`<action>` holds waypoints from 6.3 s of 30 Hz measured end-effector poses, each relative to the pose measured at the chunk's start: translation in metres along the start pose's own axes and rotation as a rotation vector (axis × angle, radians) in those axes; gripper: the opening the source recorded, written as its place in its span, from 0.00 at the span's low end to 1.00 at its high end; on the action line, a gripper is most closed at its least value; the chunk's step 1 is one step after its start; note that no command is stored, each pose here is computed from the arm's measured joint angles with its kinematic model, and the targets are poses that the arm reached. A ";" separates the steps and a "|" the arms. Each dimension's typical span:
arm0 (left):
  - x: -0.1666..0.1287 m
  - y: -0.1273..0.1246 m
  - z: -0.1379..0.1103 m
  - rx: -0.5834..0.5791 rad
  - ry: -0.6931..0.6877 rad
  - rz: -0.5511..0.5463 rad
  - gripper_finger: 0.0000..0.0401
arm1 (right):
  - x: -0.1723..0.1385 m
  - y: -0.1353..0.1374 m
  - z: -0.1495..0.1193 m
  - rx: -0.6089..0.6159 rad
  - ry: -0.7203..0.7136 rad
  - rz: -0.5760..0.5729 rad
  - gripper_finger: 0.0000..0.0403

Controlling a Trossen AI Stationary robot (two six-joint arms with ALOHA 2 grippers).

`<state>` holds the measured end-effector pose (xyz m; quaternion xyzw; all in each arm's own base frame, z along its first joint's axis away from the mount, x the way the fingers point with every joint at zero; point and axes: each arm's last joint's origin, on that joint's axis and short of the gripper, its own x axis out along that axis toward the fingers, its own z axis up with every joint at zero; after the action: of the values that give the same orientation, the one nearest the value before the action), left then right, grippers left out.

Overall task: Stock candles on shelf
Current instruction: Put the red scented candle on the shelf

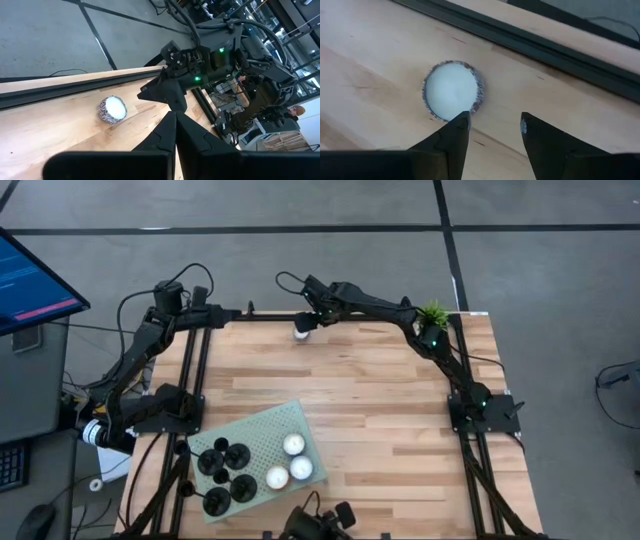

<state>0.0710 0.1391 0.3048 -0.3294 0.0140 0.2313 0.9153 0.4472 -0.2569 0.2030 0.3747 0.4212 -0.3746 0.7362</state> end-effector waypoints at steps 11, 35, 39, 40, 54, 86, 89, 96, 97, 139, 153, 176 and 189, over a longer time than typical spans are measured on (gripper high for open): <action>0.000 0.000 0.001 0.009 -0.009 -0.004 0.01 | 0.000 -0.006 0.006 -0.162 -0.004 0.025 0.46; 0.000 -0.001 0.002 0.010 -0.022 0.003 0.01 | 0.035 -0.001 -0.001 -0.205 0.031 0.097 0.42; 0.000 -0.001 0.002 0.011 -0.023 0.002 0.02 | 0.032 -0.001 0.003 -0.185 0.011 0.112 0.39; 0.000 -0.001 0.002 0.012 -0.024 0.001 0.02 | 0.032 -0.002 0.003 -0.172 0.015 0.113 0.38; 0.000 -0.001 0.003 0.018 -0.030 -0.001 0.02 | 0.040 -0.012 0.007 -0.099 0.072 0.180 0.36; 0.000 -0.002 0.005 0.006 -0.042 -0.009 0.02 | 0.045 -0.021 0.013 -0.107 0.107 0.279 0.26; 0.000 -0.002 0.005 0.007 -0.043 -0.009 0.02 | 0.045 -0.022 0.013 -0.107 0.116 0.283 0.29; 0.000 -0.002 0.005 0.010 -0.045 -0.011 0.02 | 0.045 -0.027 0.016 -0.049 0.126 0.284 0.30; 0.000 -0.002 0.005 0.011 -0.046 -0.011 0.02 | 0.045 -0.028 0.017 -0.025 0.131 0.289 0.30; 0.000 -0.004 0.008 0.035 -0.068 -0.022 0.02 | -0.003 -0.004 -0.005 -1.272 0.138 -0.008 0.25; 0.000 -0.004 0.008 0.038 -0.072 -0.020 0.02 | -0.005 -0.009 -0.006 -1.364 0.190 -0.018 0.49; 0.102 0.007 -0.043 -0.136 0.129 0.351 0.01 | -0.285 0.002 -0.071 -1.065 -0.058 0.203 0.34; 0.165 -0.004 -0.076 -0.112 0.005 0.525 0.00 | -0.351 -0.002 -0.120 -0.970 -0.125 0.226 0.29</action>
<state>0.2302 0.1582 0.2183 -0.3654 0.0886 0.4604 0.8042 0.2773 -0.0712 0.4751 0.0093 0.4589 -0.0752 0.8852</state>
